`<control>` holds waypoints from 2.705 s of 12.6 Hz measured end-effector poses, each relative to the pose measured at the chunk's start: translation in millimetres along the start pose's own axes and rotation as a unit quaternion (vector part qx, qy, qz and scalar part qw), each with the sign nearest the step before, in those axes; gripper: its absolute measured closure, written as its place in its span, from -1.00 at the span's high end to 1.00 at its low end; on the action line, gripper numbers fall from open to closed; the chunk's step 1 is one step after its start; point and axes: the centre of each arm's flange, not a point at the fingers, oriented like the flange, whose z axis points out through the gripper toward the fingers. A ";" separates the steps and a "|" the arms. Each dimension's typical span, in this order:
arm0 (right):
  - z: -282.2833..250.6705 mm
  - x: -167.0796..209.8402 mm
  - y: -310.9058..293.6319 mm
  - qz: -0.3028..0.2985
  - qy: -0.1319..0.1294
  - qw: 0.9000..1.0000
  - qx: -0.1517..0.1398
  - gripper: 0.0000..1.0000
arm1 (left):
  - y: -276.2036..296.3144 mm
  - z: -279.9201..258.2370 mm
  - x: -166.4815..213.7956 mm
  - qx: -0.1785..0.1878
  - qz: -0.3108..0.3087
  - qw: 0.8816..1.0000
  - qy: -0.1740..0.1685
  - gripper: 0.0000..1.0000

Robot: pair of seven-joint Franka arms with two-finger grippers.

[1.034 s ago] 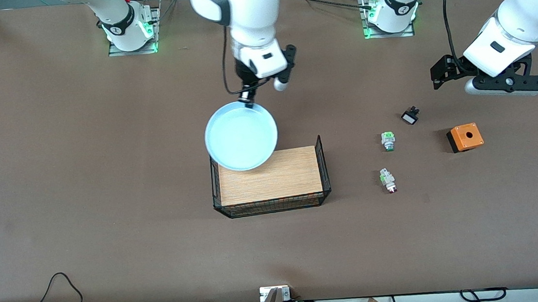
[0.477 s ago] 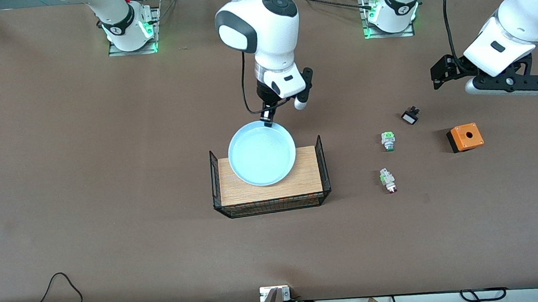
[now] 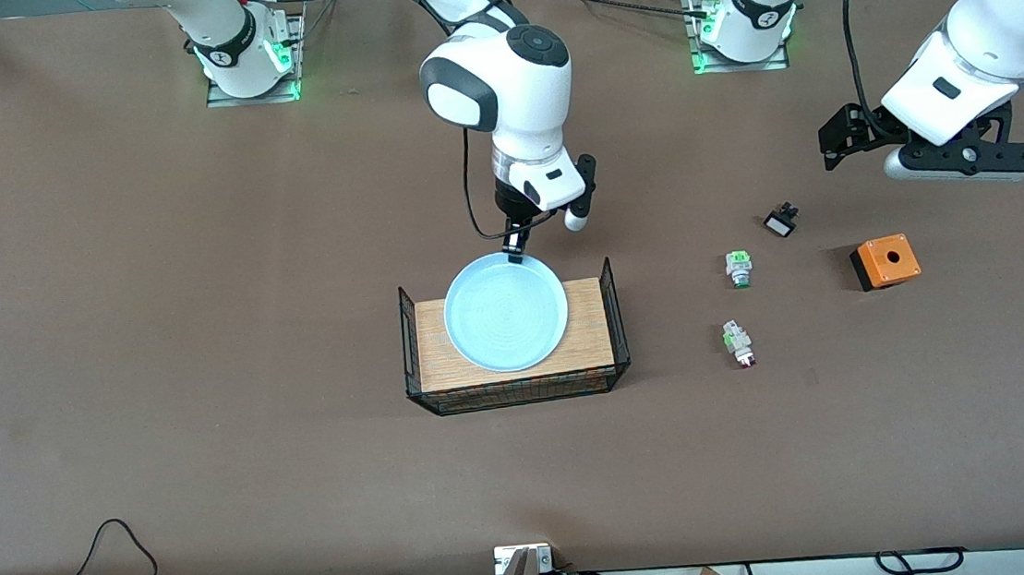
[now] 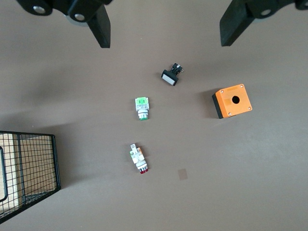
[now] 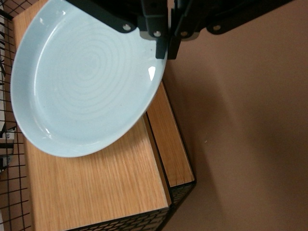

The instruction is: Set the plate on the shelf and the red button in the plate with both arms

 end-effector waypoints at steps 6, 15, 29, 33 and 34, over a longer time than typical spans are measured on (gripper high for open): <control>-25.2 -7.1 23.0 0.018 0.006 1.000 -0.009 0.20 | 0.1 0.0 0.0 0.000 0.000 1.000 0.000 1.00; -129.0 -168.7 198.0 0.180 -0.023 0.982 0.052 1.00 | 11.3 117.2 43.3 -0.009 0.008 0.995 -0.100 1.00; -162.8 -483.1 331.6 0.569 -0.079 0.803 0.160 1.00 | 56.8 354.2 152.1 -0.035 -0.145 0.989 -0.013 1.00; -171.8 -514.3 318.0 0.648 -0.092 0.739 0.159 1.00 | 57.4 379.9 142.6 -0.033 -0.145 0.989 -0.021 0.67; -159.3 -516.3 312.7 0.657 -0.093 0.732 0.158 1.00 | 55.8 380.7 142.7 -0.033 -0.146 0.988 -0.021 0.46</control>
